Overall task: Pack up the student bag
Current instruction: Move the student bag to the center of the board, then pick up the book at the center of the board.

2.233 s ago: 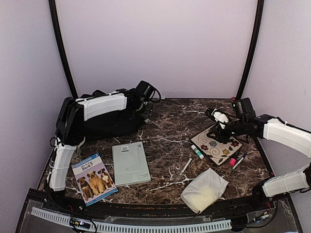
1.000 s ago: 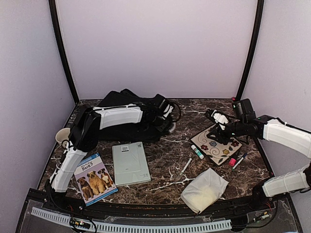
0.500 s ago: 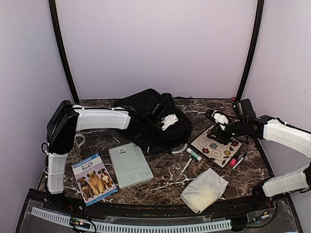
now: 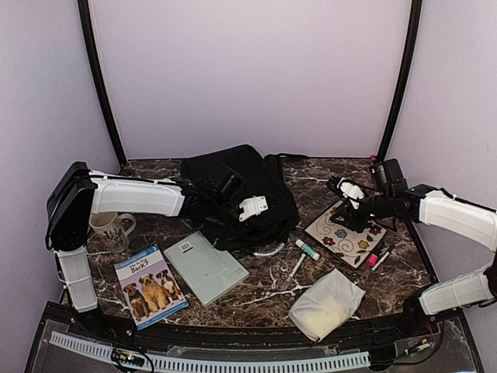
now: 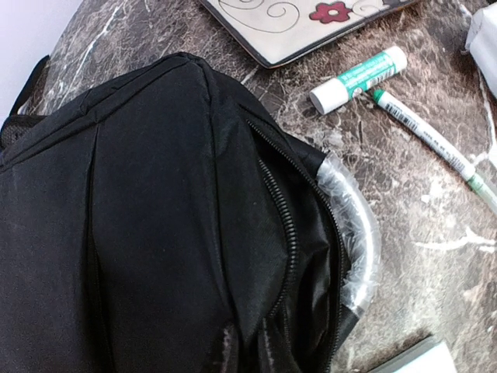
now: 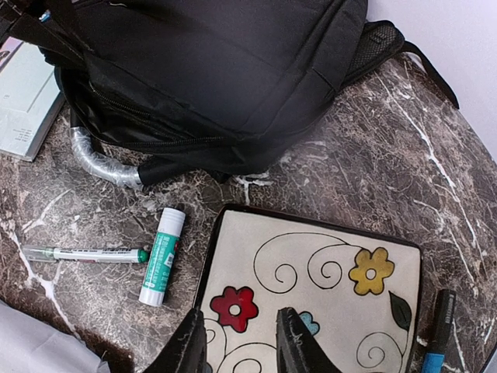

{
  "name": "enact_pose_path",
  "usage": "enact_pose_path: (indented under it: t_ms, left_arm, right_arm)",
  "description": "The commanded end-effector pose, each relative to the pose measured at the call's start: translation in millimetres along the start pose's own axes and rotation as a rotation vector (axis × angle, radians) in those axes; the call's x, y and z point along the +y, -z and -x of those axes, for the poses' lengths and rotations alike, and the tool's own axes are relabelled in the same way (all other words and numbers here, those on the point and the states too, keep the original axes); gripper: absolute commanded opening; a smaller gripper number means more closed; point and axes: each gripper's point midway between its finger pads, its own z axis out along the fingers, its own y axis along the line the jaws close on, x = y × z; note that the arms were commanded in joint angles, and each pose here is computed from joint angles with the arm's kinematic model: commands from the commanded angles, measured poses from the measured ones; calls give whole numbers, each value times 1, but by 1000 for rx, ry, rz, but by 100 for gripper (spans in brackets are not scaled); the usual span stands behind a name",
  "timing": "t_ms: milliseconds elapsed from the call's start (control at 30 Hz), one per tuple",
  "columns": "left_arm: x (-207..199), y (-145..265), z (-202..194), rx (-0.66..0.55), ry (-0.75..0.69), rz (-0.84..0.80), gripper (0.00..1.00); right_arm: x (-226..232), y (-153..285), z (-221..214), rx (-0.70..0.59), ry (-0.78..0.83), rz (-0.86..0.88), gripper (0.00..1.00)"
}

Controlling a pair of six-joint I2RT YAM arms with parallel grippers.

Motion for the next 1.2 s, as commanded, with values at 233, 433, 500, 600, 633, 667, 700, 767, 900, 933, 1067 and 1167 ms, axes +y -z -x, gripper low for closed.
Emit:
enact_pose_path:
  t_ms: [233, 433, 500, 600, 633, 667, 700, 767, 900, 933, 1067, 1167]
  left_arm:
    - [42, 107, 1, 58, 443, 242, 65]
    - [27, 170, -51, 97, 762, 355, 75]
    - [16, 179, -71, 104, 874, 365, 77]
    - [1, 180, -113, 204, 1015, 396, 79]
    - [-4, 178, -123, 235, 1041, 398, 79]
    - [-11, 174, -135, 266, 1069, 398, 79]
    - [-18, 169, -140, 274, 1104, 384, 79]
    - [-30, 159, -143, 265, 1169, 330, 77]
    - [-45, 149, -149, 226, 1331, 284, 78]
    - [-48, 146, -152, 213, 1363, 279, 78]
    - [-52, 137, -172, 186, 1465, 328, 82]
    - [-53, 132, -181, 192, 1503, 362, 83]
  right_arm:
    - [13, 30, 63, -115, -28, 152, 35]
    - [17, 39, 119, -111, 5, 230, 37]
    - [24, 35, 135, -138, 24, 246, 37]
    - [44, 12, 146, -121, 42, 280, 38]
    - [53, 1, 149, -106, 54, 304, 38]
    - [64, -9, 152, -88, 63, 336, 38]
    - [76, -20, 152, -63, 63, 370, 38]
    - [103, -41, 149, -26, 53, 464, 37]
    - [159, -67, 126, 77, 20, 637, 34]
    - [167, -72, 117, 101, 25, 649, 34]
    - [192, -85, 86, 150, -2, 697, 34]
    - [213, -95, 63, 209, 5, 735, 34]
